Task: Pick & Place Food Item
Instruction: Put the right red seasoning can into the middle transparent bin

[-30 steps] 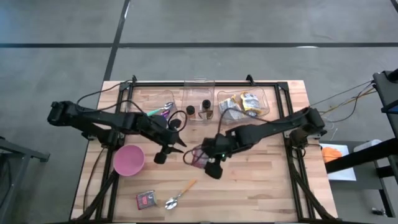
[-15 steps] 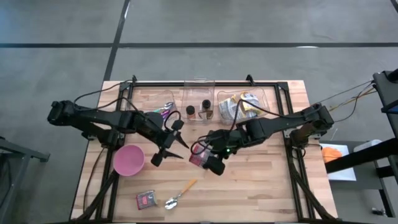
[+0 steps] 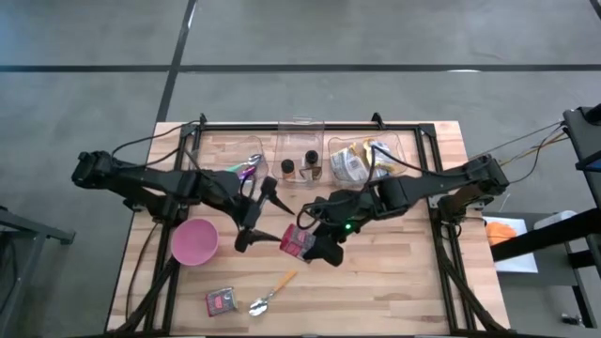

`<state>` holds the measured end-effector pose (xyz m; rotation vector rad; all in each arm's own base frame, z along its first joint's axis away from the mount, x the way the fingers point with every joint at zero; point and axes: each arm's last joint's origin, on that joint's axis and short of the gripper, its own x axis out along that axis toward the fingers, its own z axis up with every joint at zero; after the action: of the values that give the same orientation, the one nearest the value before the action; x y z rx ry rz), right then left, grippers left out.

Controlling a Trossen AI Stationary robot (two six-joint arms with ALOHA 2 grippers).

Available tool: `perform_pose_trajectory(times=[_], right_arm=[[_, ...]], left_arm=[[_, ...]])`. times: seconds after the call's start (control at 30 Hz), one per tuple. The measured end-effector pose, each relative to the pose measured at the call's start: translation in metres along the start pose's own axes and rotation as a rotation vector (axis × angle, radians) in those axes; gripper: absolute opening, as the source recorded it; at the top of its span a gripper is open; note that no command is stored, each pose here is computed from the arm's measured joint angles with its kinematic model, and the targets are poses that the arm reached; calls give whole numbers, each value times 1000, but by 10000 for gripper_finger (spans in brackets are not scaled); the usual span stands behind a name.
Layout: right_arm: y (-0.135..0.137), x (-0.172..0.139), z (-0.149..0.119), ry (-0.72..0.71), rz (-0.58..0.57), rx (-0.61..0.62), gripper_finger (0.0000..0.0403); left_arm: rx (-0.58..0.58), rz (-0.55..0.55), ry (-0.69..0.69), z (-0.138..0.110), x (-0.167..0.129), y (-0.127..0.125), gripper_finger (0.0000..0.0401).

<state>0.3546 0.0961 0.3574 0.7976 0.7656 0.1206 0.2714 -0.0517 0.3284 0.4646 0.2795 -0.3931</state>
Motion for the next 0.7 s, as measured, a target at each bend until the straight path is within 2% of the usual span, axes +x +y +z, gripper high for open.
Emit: perform_pose_trajectory(times=[0.17, 0.5, 0.7], right_arm=[[1, -1, 1, -6, 5, 2, 297], [8, -10, 4, -32, 71, 5, 297], [9, -18, 3, -32, 73, 13, 297]], left_arm=[[69, -7, -16, 4, 1, -5, 356], [76, -10, -26, 7, 0, -9, 356], [77, 8, -59, 12, -6, -7, 356]])
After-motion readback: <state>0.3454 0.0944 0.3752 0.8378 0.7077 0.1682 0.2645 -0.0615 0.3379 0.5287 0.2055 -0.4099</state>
